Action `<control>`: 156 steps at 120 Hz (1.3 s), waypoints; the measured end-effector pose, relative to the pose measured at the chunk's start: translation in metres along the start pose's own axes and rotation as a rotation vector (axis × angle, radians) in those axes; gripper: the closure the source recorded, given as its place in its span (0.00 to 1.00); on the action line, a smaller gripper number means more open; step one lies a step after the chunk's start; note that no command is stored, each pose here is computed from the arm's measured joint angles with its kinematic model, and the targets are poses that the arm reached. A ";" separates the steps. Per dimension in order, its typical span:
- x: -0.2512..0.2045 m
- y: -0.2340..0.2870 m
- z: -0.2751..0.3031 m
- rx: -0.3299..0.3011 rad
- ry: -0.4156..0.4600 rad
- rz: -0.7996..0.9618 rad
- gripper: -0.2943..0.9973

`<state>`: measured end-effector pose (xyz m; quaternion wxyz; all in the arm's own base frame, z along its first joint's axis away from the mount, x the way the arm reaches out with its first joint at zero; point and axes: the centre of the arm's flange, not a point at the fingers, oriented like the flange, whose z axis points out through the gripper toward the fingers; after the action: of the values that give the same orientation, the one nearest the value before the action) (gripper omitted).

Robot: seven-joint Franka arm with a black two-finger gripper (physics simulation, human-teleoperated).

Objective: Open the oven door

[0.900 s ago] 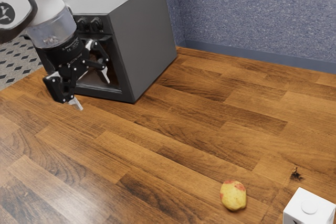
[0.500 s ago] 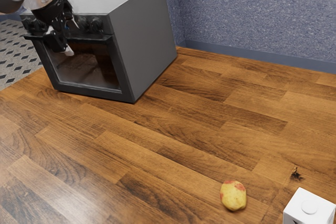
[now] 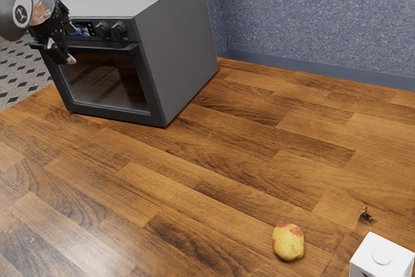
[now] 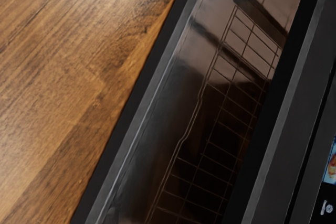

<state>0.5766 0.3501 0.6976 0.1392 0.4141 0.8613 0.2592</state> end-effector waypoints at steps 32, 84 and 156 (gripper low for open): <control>0.000 0.014 0.015 -0.070 -0.008 0.058 0.23; 0.001 0.006 0.061 -0.037 -0.011 0.106 0.23; 0.000 -0.016 0.100 0.025 -0.036 0.117 0.23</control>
<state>0.6116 0.3753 0.6066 0.1343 0.4700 0.8363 0.2485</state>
